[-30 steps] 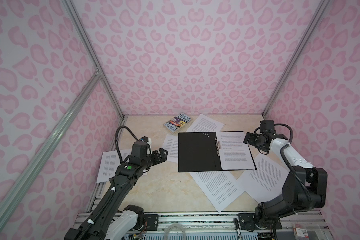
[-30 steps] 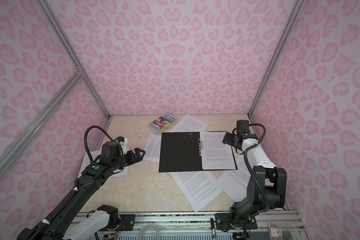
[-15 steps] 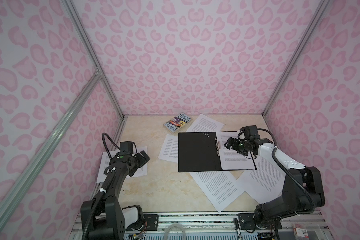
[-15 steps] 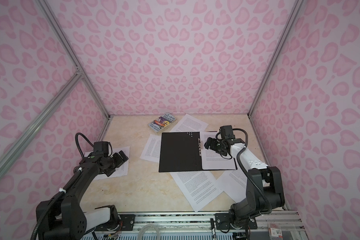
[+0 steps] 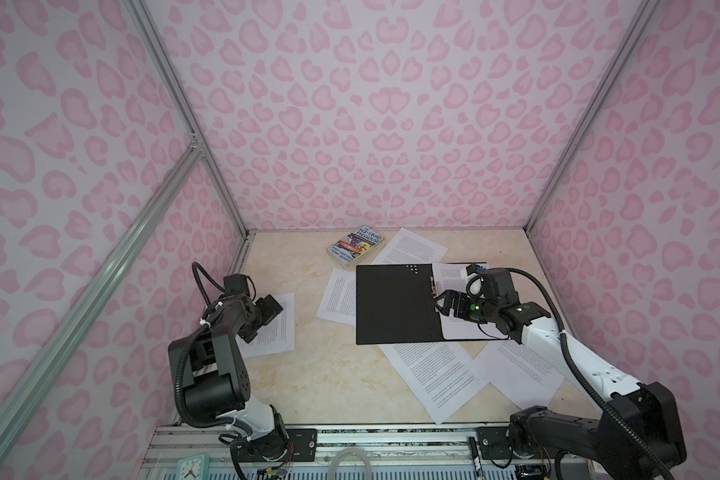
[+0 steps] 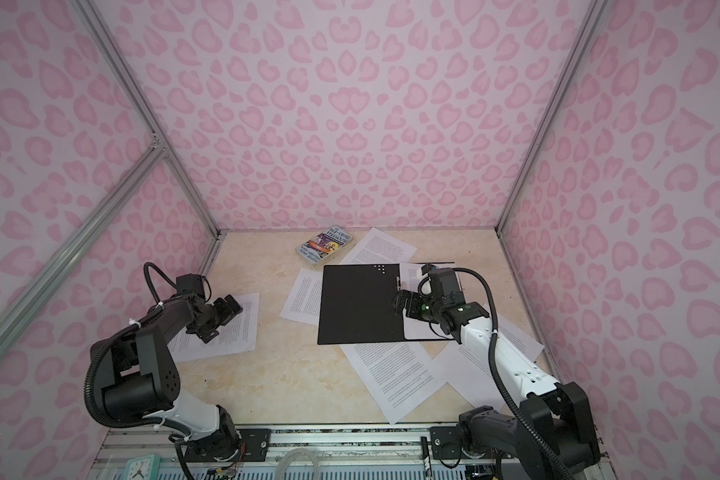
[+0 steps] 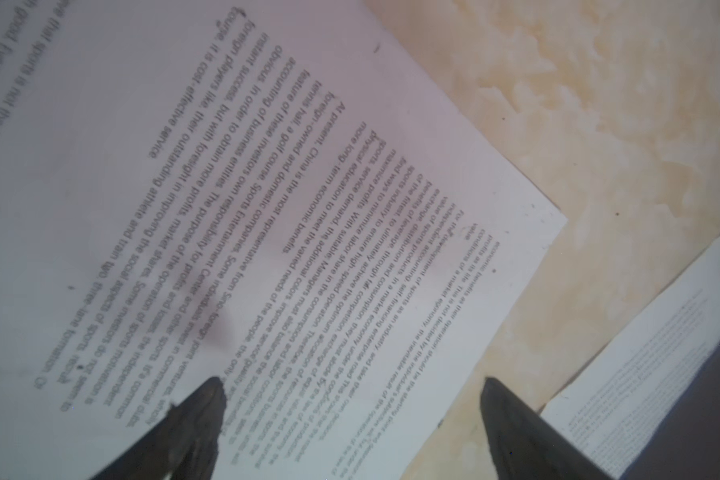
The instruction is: Put the files into the folder
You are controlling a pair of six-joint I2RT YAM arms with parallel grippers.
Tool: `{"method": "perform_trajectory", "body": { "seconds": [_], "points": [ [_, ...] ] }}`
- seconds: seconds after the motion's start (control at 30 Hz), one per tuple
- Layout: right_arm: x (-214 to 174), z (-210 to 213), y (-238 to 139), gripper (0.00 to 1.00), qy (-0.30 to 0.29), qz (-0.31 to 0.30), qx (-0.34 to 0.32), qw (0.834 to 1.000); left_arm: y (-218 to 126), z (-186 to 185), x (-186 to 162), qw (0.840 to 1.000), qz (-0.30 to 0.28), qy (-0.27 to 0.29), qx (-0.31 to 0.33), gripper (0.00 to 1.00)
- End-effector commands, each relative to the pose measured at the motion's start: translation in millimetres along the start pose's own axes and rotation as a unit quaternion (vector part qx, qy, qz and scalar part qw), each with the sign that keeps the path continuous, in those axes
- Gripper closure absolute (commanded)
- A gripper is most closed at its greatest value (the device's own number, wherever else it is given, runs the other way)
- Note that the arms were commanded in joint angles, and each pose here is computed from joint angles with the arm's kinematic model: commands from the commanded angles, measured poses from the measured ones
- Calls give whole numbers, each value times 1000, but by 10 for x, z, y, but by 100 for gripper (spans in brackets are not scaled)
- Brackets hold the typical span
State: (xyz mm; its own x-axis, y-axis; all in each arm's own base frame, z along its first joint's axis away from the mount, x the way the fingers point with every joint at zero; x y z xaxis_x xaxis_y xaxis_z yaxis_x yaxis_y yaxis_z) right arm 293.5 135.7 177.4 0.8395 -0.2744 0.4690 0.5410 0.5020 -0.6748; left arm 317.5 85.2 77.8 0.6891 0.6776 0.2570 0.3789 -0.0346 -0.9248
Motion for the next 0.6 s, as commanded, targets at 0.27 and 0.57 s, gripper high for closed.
{"method": "perform_trajectory", "body": {
  "seconds": [0.27,0.57],
  "points": [
    [255,85,-98,3,-45,-37,-5,998,141,-136,-465,994,101,-10,-47,3],
    [338,182,145,3,-16,-18,36,999,56,-950,-698,985,106,0,-134,3]
  ]
}}
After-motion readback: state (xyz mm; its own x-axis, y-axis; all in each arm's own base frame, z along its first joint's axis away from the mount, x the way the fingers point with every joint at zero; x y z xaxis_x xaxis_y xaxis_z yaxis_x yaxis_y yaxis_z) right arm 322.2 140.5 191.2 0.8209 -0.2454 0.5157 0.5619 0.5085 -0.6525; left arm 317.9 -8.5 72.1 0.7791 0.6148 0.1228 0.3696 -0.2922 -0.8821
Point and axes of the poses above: each gripper's point midway between its finger pads, its own y axis out along the fingers, its own z axis along the line the jaws close on, x = y × z, the point moved 4 cm from there along -y, back along the fingers, and after that the axes turned 3 degrees about y, right-handed, at the moved point
